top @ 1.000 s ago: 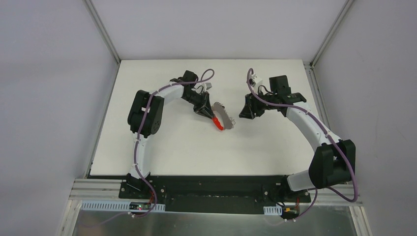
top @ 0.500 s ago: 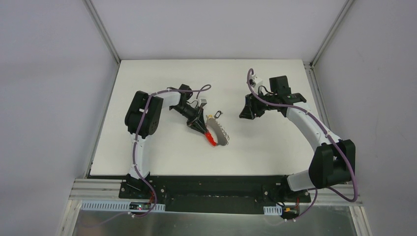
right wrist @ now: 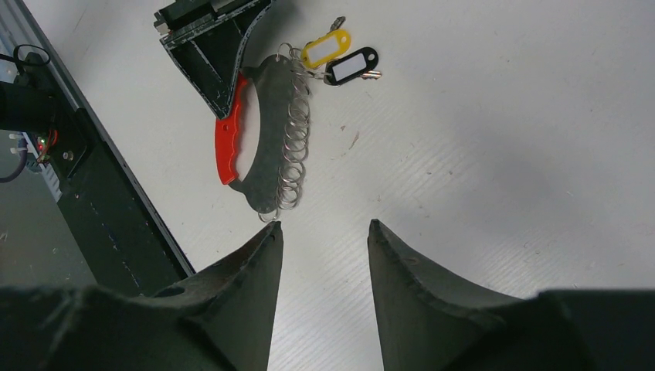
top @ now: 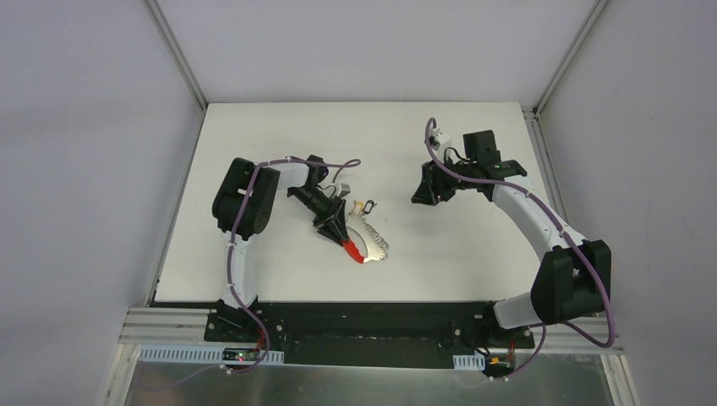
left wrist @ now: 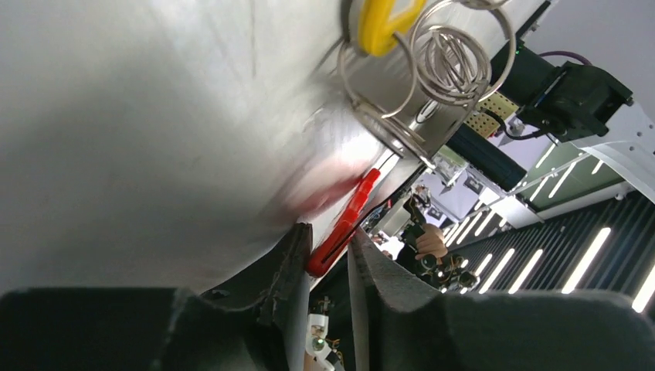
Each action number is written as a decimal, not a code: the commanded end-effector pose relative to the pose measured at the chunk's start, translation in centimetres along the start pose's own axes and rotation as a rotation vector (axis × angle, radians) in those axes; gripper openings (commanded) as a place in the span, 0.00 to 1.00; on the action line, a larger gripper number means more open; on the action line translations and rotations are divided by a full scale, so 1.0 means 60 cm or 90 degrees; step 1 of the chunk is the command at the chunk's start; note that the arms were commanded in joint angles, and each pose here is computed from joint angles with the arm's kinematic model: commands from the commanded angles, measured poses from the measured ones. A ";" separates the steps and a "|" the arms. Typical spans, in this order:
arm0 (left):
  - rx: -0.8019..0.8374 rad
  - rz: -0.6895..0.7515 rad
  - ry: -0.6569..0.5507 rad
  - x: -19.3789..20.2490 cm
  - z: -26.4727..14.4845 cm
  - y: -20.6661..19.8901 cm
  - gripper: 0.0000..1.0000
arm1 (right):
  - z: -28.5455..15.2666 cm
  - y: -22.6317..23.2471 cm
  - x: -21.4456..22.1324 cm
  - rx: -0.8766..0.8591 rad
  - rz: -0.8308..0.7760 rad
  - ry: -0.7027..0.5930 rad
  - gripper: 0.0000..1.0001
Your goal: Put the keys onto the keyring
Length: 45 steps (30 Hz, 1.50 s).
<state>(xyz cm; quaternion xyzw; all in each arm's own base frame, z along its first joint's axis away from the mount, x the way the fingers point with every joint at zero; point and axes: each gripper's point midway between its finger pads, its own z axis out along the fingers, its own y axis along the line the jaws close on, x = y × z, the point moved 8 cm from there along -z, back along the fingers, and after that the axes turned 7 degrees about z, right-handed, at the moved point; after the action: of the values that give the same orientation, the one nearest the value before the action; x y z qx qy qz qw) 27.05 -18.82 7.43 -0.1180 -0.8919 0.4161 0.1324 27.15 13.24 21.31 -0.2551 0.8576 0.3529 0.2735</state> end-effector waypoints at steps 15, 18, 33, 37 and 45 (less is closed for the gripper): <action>-0.135 0.076 -0.022 0.045 -0.057 -0.007 0.59 | -0.031 0.014 -0.021 0.016 -0.036 -0.013 0.48; -0.160 0.098 -0.038 0.053 -0.074 -0.009 0.65 | -0.041 0.020 -0.023 0.026 -0.047 -0.025 0.49; -0.424 0.309 -0.343 0.077 -0.242 -0.092 0.95 | -0.082 0.003 -0.035 0.192 -0.041 -0.127 1.00; -0.557 0.321 -0.481 0.094 -0.307 -0.109 0.99 | -0.092 -0.019 -0.061 0.294 -0.011 -0.174 1.00; -0.734 0.281 -0.747 0.149 -0.388 -0.113 0.99 | -0.118 -0.032 -0.078 0.403 0.024 -0.315 1.00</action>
<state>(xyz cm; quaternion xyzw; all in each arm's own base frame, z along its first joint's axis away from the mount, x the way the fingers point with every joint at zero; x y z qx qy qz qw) 25.70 -6.12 27.09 -0.1698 -0.8771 -0.0131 -0.4491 29.09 8.82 25.59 -0.1170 0.8716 0.1494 0.4520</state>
